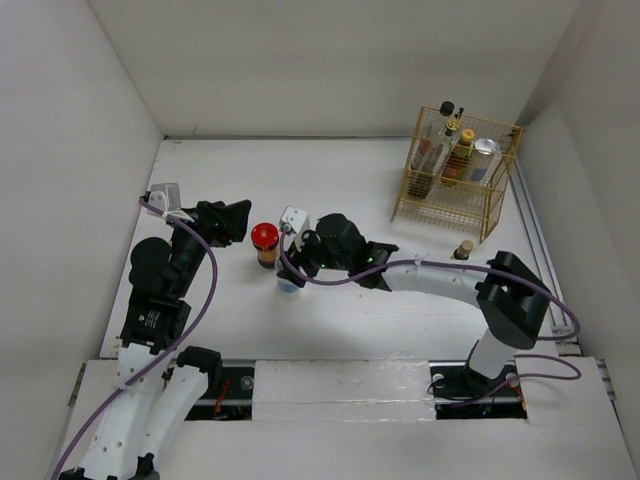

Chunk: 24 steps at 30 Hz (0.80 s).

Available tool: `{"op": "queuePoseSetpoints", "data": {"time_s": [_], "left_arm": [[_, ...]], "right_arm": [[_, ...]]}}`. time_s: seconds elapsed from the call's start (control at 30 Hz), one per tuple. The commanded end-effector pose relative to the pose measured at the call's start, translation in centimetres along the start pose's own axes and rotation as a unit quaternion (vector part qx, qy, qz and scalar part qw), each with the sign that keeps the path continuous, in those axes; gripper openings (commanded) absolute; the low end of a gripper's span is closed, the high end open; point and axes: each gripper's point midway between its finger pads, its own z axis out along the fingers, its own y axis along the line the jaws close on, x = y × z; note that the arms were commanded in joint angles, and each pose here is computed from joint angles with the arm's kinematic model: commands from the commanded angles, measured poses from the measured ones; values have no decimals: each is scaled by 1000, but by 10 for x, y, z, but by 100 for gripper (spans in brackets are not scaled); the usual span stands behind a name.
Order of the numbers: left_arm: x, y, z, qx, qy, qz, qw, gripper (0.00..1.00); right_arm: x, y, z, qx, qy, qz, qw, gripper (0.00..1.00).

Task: Organize the condiment bottles

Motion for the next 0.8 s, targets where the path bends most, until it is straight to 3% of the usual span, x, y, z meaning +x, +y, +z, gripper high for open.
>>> {"op": "queuePoseSetpoints", "data": {"time_s": [0.0,0.13,0.17,0.3,0.43,0.53,0.77], "left_arm": [[-12,-10,0,18,-19,5,1000,66],[-12,-11,-1,22,-17,5,1000,66],[-12,-11,-1,22,-17,5,1000,66],[-11,-9,-2,17,-19,5,1000,66],[-11,-9,-2,17,-19,5,1000,66],[-11,-9,-2,17,-19,5,1000,66],[-6,-8,2,18,-8,4,1000,66]], "right_arm": [[-96,-15,-47,40,-139,-7,989,32],[-143,-80,-127,162,-219,13,962,32],[-148,-117,-154,220,-235,26,946,32],[-147,-189,-233,338,-275,70,897,30],[-149,-219,-307,407,-312,82,854,30],[-132,-233,-352,461,-301,97,829,30],[-110,-254,-417,538,-288,108,785,30]]}}
